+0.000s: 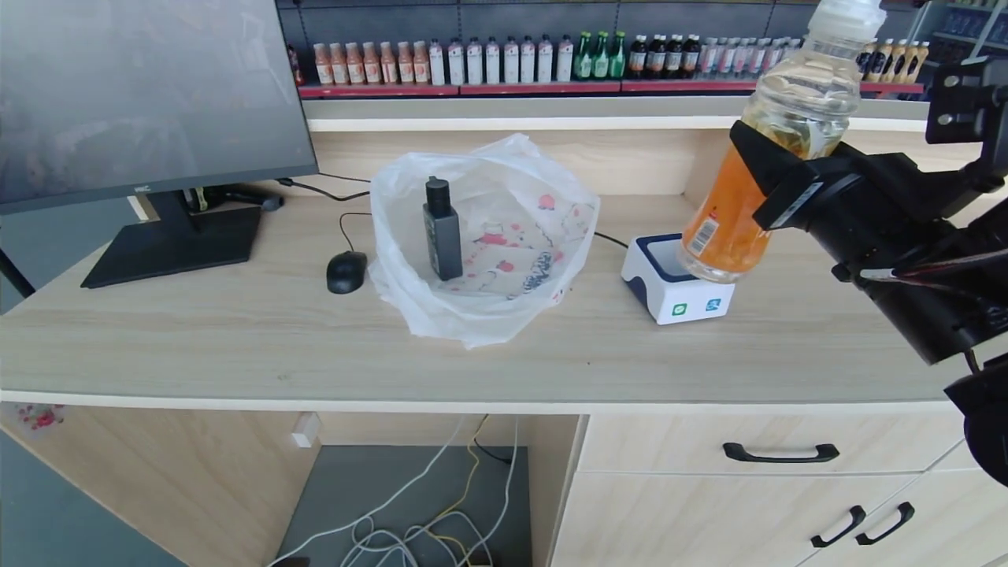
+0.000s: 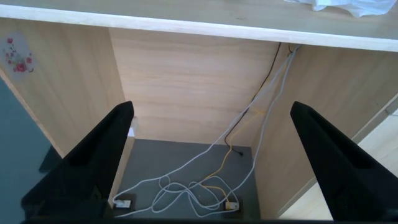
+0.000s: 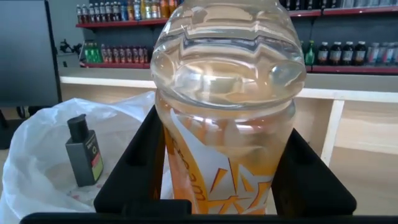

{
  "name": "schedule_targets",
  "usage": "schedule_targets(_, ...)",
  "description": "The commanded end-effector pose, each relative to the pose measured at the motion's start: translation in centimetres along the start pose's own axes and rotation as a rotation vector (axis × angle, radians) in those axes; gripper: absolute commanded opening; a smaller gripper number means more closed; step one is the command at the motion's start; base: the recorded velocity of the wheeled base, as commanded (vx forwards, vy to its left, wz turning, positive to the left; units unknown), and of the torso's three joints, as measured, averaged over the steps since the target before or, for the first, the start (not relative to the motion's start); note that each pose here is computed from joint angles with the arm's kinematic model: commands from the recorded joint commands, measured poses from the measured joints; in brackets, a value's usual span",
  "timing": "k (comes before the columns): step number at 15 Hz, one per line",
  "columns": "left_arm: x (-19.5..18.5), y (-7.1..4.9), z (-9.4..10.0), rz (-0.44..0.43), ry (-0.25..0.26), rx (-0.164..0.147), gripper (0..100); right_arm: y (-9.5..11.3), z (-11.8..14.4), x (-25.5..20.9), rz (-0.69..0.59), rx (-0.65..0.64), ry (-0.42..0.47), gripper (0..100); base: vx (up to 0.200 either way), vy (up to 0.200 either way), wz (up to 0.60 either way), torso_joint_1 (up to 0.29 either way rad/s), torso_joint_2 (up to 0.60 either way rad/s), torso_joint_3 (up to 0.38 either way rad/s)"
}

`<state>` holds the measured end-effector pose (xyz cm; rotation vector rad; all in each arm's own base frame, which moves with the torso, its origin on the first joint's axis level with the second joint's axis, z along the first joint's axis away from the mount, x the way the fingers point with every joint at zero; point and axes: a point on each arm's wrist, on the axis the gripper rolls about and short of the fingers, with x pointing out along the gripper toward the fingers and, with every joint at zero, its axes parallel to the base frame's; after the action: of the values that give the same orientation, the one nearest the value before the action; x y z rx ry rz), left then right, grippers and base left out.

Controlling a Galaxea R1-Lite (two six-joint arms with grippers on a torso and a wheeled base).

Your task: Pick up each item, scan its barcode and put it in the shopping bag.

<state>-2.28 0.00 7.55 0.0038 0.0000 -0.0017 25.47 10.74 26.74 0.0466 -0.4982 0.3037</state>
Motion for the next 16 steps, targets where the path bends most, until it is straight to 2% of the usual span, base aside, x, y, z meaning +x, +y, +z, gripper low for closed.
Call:
schedule_targets(1, 0.0, 0.0, 0.0, 0.0, 0.0, -0.001, 100, 0.0, -0.1, -0.1, 0.004, -0.011, 0.003, 0, 0.0, 0.0, 0.0, 0.0, 0.0, 0.0)
schedule_targets(5, 0.0, 0.0, 0.0, 0.0, 0.0, -0.002, 100, 0.2, 1.2, 1.6, 0.049, -0.094, -0.071, 0, 0.0, 0.0, 0.0, 0.0, 0.0, 0.0)
schedule_targets(9, 0.0, 0.0, 0.0, 0.0, 0.0, -0.002, 100, 0.1, 1.6, 3.4, 0.042, -0.162, -0.079, 0, 0.0, 0.0, 0.0, 0.0, 0.0, 0.0)
schedule_targets(14, 0.0, 0.0, 0.0, 0.0, 0.0, -0.002, 100, -1.7, 2.3, 6.0, 0.078, -0.368, -0.093, 0, 0.0, 0.0, 0.0, 0.0, 0.0, 0.0)
schedule_targets(16, 0.0, 0.0, 0.0, 0.0, 0.0, -0.002, 100, -2.5, 2.1, 6.4, 0.1, -0.458, -0.072, 0, 0.0, 0.0, 0.0, 0.0, 0.0, 0.0)
